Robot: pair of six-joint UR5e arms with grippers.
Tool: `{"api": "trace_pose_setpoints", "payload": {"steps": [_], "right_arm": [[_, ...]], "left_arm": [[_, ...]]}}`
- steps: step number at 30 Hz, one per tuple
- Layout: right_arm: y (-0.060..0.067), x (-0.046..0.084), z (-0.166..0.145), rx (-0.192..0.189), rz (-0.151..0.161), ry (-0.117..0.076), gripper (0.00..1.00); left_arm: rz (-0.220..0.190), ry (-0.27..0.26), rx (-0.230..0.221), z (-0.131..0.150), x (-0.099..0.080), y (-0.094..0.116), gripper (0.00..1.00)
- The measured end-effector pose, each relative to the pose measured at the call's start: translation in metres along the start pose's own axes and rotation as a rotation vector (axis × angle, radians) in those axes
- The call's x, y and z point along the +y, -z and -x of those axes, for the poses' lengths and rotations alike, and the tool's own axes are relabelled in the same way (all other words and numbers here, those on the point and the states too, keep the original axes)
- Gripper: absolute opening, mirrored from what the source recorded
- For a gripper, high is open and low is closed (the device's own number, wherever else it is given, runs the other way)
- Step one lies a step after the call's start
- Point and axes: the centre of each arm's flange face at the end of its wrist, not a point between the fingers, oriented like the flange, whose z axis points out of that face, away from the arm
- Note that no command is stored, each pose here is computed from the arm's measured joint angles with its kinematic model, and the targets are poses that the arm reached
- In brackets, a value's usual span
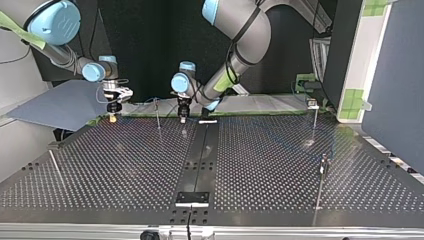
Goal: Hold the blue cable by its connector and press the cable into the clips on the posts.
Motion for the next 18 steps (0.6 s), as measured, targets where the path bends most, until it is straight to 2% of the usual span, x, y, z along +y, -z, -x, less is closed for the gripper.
{"api": "trace_pose_setpoints", "payload": {"steps": [6,7,8,9,10,11,12,13,14,15,16,17,18], "right_arm": [[-0.0002,-0.0004,0.0007,0.000,-0.002,0.000,0.00],[-0.0002,-0.0008,0.0009,-0.001,-0.002,0.000,0.00],[-0.0003,-0.0010,0.0009,-0.001,-0.003,0.000,0.00],[-0.0003,-0.0013,0.0010,-0.001,-0.003,0.000,0.00],[-0.0003,-0.0017,0.0012,-0.001,-0.004,0.000,0.00],[-0.0001,-0.0018,0.0017,-0.002,-0.004,0.000,0.00],[-0.0001,-0.0018,0.0019,-0.002,-0.004,0.000,0.00],[0.0000,-0.0017,0.0021,-0.003,-0.003,-0.001,0.00],[0.0001,-0.0017,0.0022,-0.003,-0.003,-0.001,0.00],[0.0001,-0.0019,0.0022,-0.003,-0.004,-0.001,0.00],[0.0001,-0.0020,0.0023,-0.004,-0.004,-0.001,0.00],[0.0001,-0.0021,0.0024,-0.004,-0.004,-0.001,0.00],[0.0001,-0.0021,0.0024,-0.004,-0.004,-0.001,0.00]], "left_arm": [[-0.012,0.001,0.001,0.0009,0.0006,-0.0021,0.00],[-0.018,0.001,0.001,0.0010,0.0004,-0.0026,0.09],[-0.022,0.002,0.002,0.0010,0.0004,-0.0028,0.23],[-0.026,0.002,0.003,0.0007,0.0003,-0.0030,0.23],[-0.032,0.003,0.004,0.0006,0.0000,-0.0031,0.45],[-0.037,0.005,0.005,0.0005,-0.0003,-0.0032,0.63],[-0.042,0.006,0.006,0.0003,-0.0005,-0.0032,0.63],[-0.049,0.008,0.008,-0.0002,-0.0007,-0.0031,0.68],[-0.053,0.010,0.010,-0.0005,-0.0009,-0.0030,0.82],[-0.055,0.011,0.011,-0.0008,-0.0011,-0.0029,0.82],[-0.057,0.011,0.013,-0.0010,-0.0010,-0.0026,0.91],[-0.058,0.010,0.015,-0.0012,-0.0009,-0.0024,0.96],[-0.058,0.007,0.018,-0.0016,-0.0007,-0.0021,0.96]]}}
